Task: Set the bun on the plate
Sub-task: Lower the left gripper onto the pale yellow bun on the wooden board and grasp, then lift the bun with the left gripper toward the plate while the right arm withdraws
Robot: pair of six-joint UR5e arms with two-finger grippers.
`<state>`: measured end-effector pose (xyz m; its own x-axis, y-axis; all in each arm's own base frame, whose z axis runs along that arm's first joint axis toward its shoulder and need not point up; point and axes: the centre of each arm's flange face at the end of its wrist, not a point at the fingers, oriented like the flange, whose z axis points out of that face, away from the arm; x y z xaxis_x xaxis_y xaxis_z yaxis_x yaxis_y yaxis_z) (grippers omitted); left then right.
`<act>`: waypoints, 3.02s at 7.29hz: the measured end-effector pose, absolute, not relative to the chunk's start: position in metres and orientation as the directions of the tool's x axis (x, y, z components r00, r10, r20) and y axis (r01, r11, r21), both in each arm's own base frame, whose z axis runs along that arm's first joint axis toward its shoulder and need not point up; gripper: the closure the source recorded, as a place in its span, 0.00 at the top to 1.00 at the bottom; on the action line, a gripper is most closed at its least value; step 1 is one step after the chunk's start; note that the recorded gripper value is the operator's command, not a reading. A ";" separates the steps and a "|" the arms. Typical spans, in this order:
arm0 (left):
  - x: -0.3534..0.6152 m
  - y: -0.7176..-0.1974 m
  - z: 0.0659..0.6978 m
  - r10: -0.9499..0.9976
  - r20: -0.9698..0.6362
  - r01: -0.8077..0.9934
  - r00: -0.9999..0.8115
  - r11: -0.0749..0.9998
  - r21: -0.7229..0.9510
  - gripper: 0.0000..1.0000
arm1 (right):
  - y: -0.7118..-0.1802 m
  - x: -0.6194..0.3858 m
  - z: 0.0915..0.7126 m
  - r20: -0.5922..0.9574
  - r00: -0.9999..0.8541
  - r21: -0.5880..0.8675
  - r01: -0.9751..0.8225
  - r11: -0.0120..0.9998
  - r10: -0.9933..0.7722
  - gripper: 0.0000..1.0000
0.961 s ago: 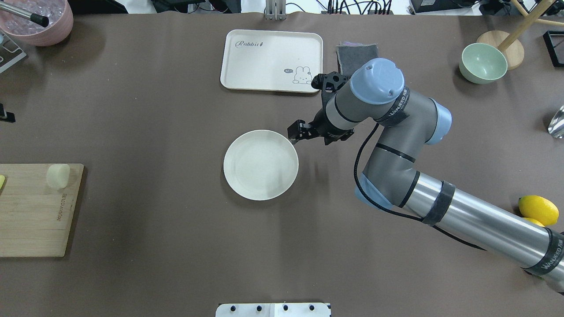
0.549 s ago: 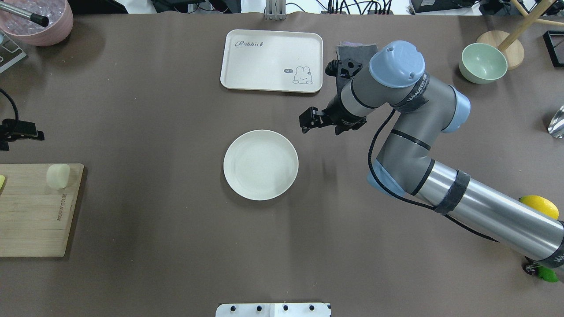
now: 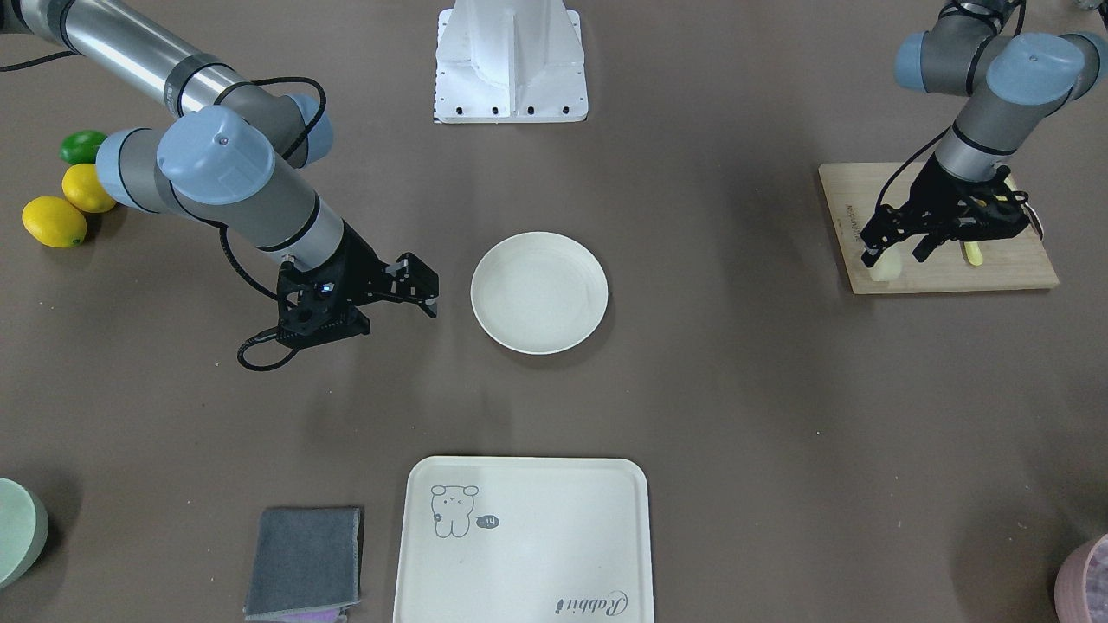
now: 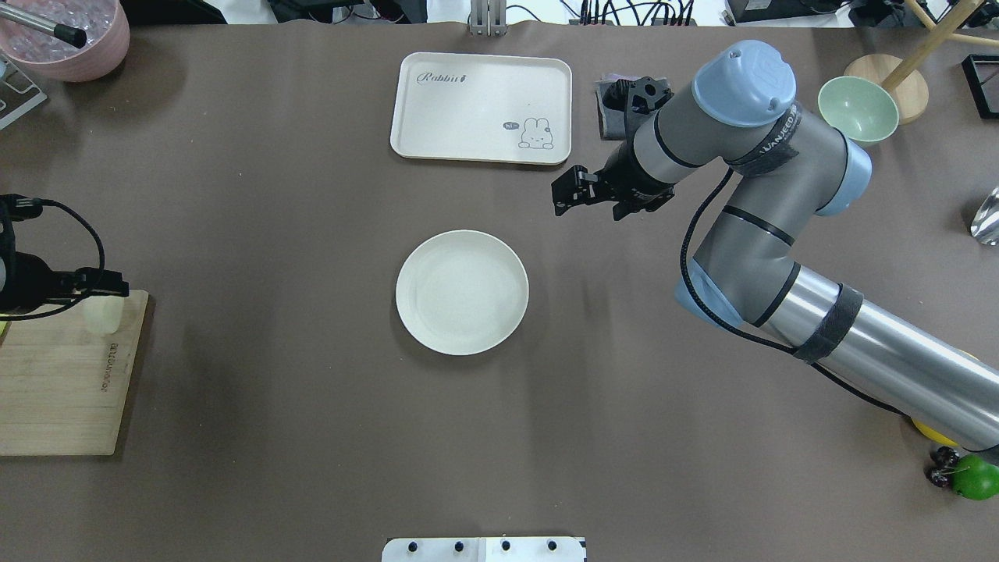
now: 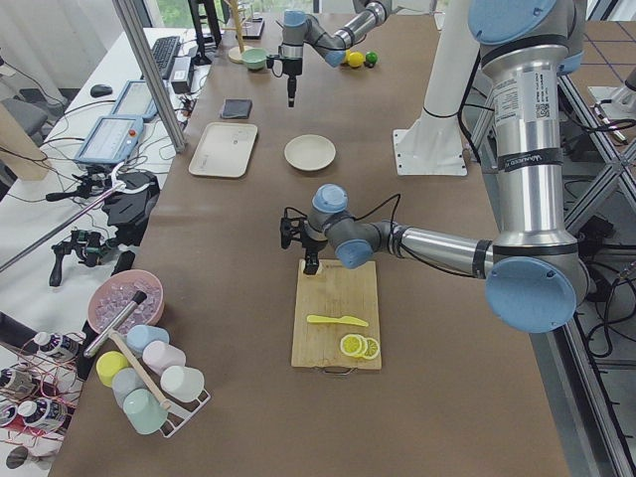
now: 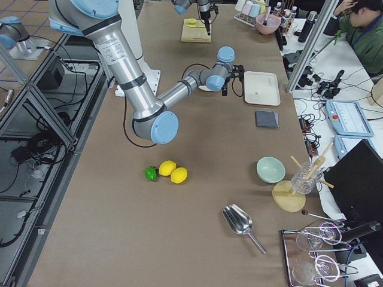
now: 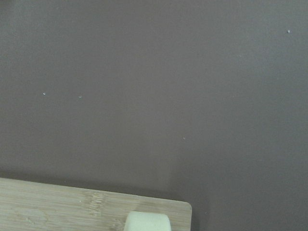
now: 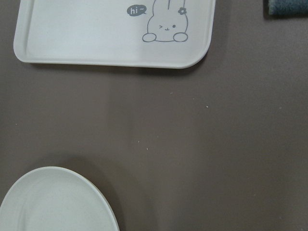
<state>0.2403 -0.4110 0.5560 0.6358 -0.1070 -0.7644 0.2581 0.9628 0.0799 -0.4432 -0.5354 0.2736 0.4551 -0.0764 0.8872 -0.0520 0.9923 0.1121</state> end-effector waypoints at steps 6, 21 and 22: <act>0.241 -0.409 0.569 -0.080 -0.748 0.228 0.659 0.969 0.098 0.60 | -0.536 -0.441 0.274 0.887 0.456 0.115 -0.059 0.992 -0.075 1.00; 0.277 -0.508 0.416 -0.117 -0.777 0.264 0.619 0.962 0.066 0.30 | -0.525 -0.364 0.288 0.904 0.424 0.099 -0.078 0.992 -0.057 1.00; 0.303 -0.526 0.363 -0.174 -0.769 0.300 0.615 0.954 0.024 0.30 | -0.530 -0.350 0.301 0.898 0.436 0.106 -0.083 0.991 -0.060 1.00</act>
